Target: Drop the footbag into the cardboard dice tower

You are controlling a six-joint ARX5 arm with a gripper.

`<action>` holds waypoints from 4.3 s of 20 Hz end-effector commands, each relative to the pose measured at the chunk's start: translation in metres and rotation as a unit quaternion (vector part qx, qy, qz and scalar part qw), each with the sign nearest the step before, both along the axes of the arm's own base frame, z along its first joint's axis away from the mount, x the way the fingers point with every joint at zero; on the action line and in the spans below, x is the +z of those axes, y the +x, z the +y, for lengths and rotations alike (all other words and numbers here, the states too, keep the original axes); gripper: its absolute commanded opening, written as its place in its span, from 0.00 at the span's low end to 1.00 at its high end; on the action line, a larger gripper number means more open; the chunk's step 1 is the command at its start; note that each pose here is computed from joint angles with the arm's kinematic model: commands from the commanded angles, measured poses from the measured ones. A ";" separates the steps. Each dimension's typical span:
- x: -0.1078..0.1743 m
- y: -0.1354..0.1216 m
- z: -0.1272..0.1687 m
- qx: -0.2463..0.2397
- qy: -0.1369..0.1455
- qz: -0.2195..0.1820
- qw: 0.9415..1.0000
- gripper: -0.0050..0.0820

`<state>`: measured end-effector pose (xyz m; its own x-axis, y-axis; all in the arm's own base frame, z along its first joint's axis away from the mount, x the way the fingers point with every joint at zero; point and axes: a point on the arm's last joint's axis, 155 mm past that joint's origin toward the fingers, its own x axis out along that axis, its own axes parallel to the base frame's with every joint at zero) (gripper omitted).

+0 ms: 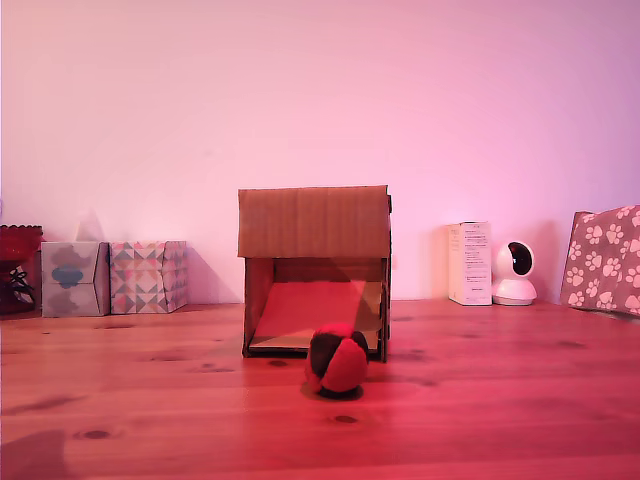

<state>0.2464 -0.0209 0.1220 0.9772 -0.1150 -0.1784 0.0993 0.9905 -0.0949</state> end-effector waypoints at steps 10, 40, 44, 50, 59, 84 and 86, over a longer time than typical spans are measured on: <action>0.008 0.000 -0.014 -0.038 -0.009 -0.020 0.999 0.04; -0.012 -0.053 -0.216 -0.431 -0.004 0.118 0.894 0.04; 0.000 -0.044 -0.225 -0.436 -0.007 0.081 0.896 0.05; -0.005 -0.018 -0.234 -0.414 0.001 0.064 0.908 0.88; -0.028 0.024 -0.266 -0.421 0.058 0.092 0.901 0.88; -0.111 0.077 -0.308 -0.425 0.109 0.188 0.879 0.24; -0.106 0.080 -0.310 -0.426 0.107 0.178 0.881 0.20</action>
<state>0.3279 -0.3304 0.0224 0.4375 -0.7074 -0.5552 0.8136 0.5743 -0.0907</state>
